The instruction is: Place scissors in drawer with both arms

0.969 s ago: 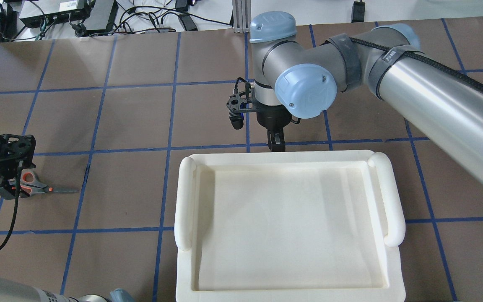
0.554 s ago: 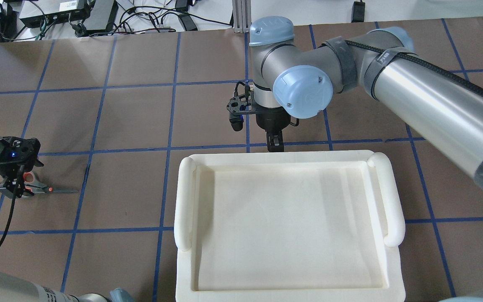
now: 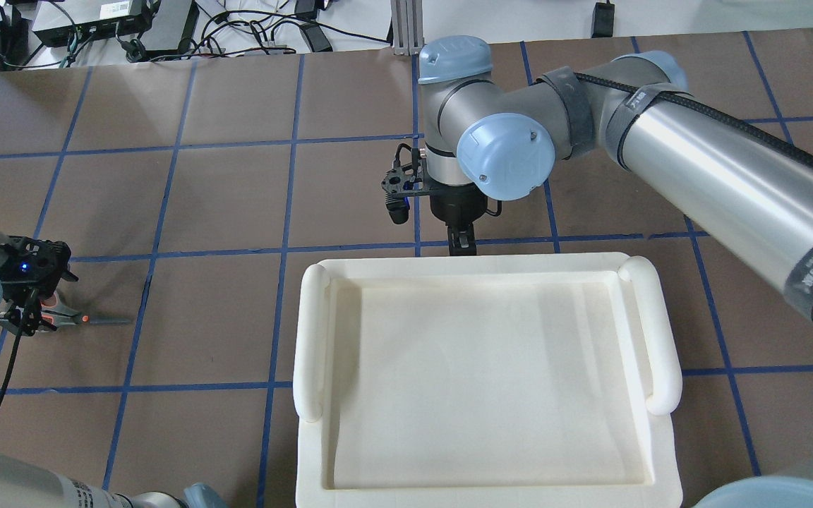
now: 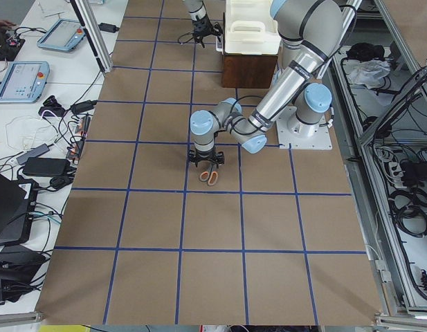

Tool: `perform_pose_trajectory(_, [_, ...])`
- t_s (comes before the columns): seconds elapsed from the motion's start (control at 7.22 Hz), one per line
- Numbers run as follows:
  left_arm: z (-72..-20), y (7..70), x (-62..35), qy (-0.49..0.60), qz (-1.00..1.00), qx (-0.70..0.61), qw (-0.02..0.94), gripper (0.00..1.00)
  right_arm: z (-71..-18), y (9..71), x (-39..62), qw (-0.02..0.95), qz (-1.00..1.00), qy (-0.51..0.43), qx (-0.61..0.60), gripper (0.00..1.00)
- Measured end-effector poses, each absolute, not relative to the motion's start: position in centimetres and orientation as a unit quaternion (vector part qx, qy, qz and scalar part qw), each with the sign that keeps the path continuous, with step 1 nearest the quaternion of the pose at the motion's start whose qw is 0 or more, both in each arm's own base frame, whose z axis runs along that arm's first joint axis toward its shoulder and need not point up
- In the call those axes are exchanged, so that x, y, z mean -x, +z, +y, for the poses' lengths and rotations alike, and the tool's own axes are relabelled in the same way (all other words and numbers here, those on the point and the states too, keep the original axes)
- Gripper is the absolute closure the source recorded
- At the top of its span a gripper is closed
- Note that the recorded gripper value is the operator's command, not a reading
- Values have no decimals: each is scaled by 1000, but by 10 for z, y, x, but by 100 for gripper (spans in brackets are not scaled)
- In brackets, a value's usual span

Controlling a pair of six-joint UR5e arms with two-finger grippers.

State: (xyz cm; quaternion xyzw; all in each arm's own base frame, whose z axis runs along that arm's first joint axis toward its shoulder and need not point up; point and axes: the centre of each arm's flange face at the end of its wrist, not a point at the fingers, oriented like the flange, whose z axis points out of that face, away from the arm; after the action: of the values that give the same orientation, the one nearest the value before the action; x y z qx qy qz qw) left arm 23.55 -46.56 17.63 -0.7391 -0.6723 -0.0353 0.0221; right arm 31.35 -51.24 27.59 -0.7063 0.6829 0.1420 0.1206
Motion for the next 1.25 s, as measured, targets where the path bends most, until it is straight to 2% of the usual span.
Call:
perform_pose_trajectory(0.55, [-453, 165, -246, -27, -667, 743, 46, 2, -529, 285, -321, 119, 691, 124, 702, 20])
perform_pose_trajectory(0.69, [-453, 164, -244, -17, -666, 744, 52, 6, -532, 286, -322, 118, 692, 121, 702, 21])
perform_pose_trajectory(0.83, [-454, 163, -243, -11, -666, 744, 55, 14, -539, 287, -324, 115, 692, 118, 703, 22])
perform_pose_trajectory(0.97, [-454, 163, -243, -7, -661, 748, 56, 29, -547, 288, -326, 110, 692, 116, 704, 22])
perform_pose_trajectory(1.25, [-455, 163, -242, 2, -650, 758, 56, 49, -562, 285, -330, 106, 692, 113, 705, 22])
